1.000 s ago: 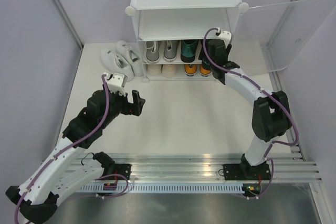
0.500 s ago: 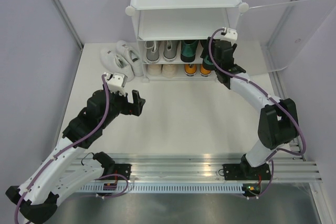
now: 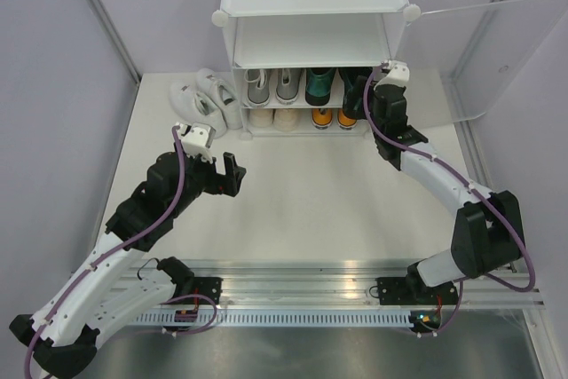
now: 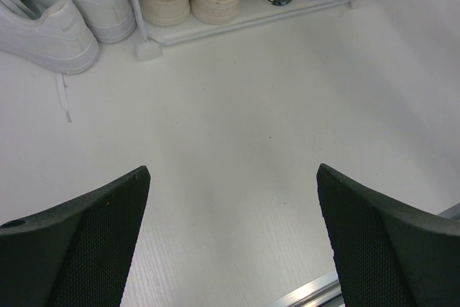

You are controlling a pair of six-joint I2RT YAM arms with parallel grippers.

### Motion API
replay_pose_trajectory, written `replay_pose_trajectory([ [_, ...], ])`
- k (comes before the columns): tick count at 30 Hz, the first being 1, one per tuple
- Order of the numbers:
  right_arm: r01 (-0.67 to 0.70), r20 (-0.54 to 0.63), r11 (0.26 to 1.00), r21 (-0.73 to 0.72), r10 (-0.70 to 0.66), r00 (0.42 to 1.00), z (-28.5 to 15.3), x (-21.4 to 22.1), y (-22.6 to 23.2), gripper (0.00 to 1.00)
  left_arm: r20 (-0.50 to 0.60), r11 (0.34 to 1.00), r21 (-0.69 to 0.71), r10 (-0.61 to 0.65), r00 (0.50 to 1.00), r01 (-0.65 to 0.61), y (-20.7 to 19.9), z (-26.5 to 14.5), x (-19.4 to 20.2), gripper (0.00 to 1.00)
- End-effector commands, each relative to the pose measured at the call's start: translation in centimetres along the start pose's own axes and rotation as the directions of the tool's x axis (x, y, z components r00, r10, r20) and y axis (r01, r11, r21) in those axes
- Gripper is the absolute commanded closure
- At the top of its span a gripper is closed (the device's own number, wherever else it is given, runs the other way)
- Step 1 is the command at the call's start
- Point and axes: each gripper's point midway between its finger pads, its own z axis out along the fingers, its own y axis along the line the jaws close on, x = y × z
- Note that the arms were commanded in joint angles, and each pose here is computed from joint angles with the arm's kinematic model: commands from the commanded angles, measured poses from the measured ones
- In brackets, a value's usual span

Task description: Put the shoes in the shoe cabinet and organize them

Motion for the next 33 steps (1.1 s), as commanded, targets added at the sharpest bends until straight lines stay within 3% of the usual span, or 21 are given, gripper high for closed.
replay_pose_trajectory([
  [1, -0.016, 0.063, 0.998, -0.059, 0.019, 0.998, -1.9, -2.4, 0.5, 0.19, 0.026, 0.999, 0.027, 0.024, 0.999, -0.025, -0.4, -0.1, -0.7, 0.00],
  [7, -0.022, 0.059, 0.996, -0.088, 0.027, 0.998, -3.3, -2.2, 0.5, 0.21, 0.026, 0.999, 0.027, 0.024, 0.999, -0.025, -0.4, -0.1, -0.7, 0.01],
  [10, -0.031, 0.039, 0.995, -0.096, 0.035, 0.999, -3.9, -1.1, 0.2, 0.31, 0.028, 0.999, 0.027, 0.024, 0.999, -0.025, -0.4, -0.2, -0.7, 0.01],
  [14, -0.038, 0.017, 0.992, -0.119, 0.040, 0.999, -4.4, 0.2, 0.2, 0.54, 0.027, 0.999, 0.030, 0.024, 0.999, -0.025, -0.5, -0.2, -0.7, 0.01],
  [17, -0.037, 0.006, 0.991, -0.131, 0.038, 0.999, -4.4, 1.0, 0.2, 0.62, 0.027, 0.999, 0.031, 0.023, 0.999, -0.024, -0.6, -0.1, -0.7, 0.01],
  [25, -0.024, -0.004, 0.987, -0.157, 0.024, 1.000, -2.7, 1.9, 1.0, 0.70, 0.017, 0.999, 0.026, 0.026, 1.000, -0.027, -0.5, 0.1, -0.5, 0.01],
  [33, 0.018, 0.023, 0.997, -0.071, -0.016, 1.000, 0.2, 1.3, 0.3, 0.73, 0.013, 0.999, 0.016, 0.029, 0.999, -0.029, -0.3, 0.2, -0.4, 0.01],
])
